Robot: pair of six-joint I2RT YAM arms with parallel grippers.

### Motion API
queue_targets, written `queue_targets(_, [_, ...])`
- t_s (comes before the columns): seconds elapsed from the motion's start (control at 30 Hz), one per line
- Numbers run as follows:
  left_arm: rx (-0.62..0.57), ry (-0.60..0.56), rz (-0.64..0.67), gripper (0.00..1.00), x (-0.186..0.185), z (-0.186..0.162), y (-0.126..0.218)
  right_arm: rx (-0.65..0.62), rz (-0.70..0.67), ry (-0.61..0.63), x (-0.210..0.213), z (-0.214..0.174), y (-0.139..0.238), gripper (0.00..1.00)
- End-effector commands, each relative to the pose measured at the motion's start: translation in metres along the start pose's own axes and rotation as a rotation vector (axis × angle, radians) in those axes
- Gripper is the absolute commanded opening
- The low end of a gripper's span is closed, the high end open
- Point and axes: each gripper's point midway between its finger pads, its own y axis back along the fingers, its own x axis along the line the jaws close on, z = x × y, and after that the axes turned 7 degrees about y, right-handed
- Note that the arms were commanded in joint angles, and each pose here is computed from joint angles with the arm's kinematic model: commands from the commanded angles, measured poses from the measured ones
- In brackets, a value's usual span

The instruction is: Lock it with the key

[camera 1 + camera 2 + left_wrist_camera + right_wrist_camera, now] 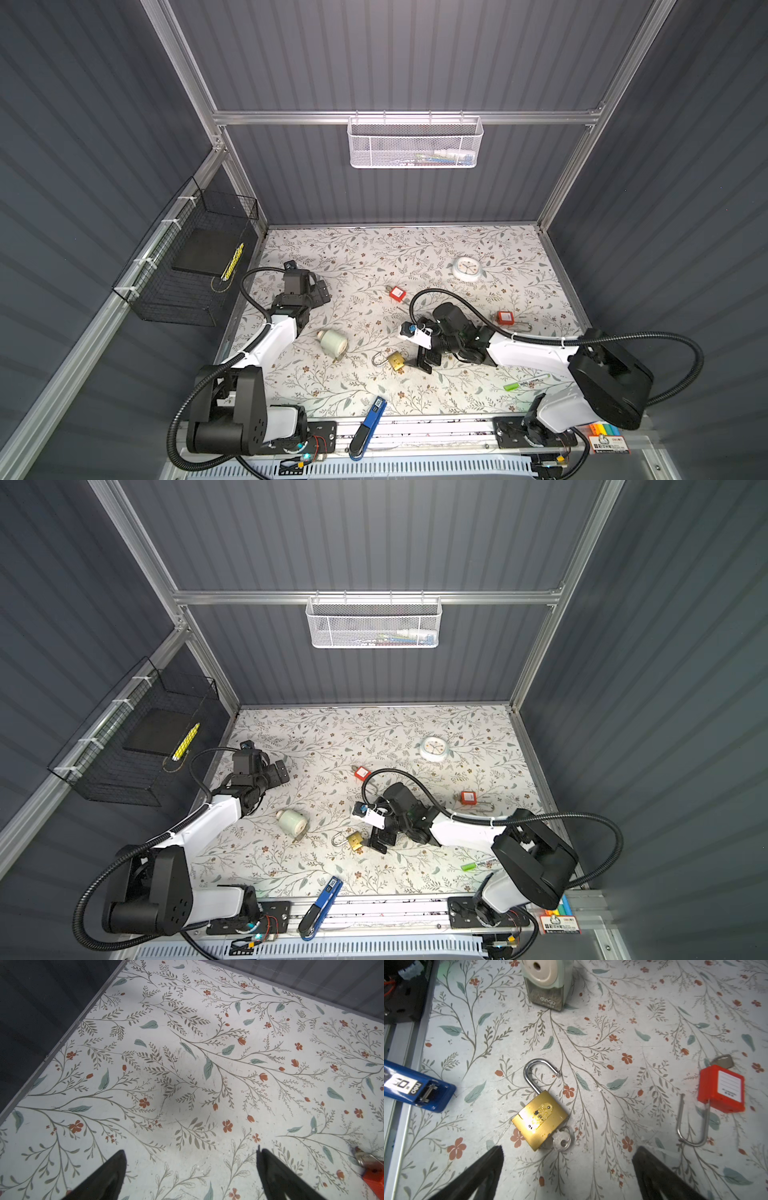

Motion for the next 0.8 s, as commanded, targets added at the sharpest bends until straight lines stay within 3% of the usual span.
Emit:
queue_targets(0.0, [0.03,-0.021,-0.005,1.0,0.002,-0.011,0.005,0.104,0.026,0.054,0.008,-0.018,-0.008,0.99])
queue_targets(0.77, [0.023,-0.01,-0.028,1.0,-0.001,-0.002,0.024,0.124,0.111,0.058,-0.004,0.0,-0.058,0.99])
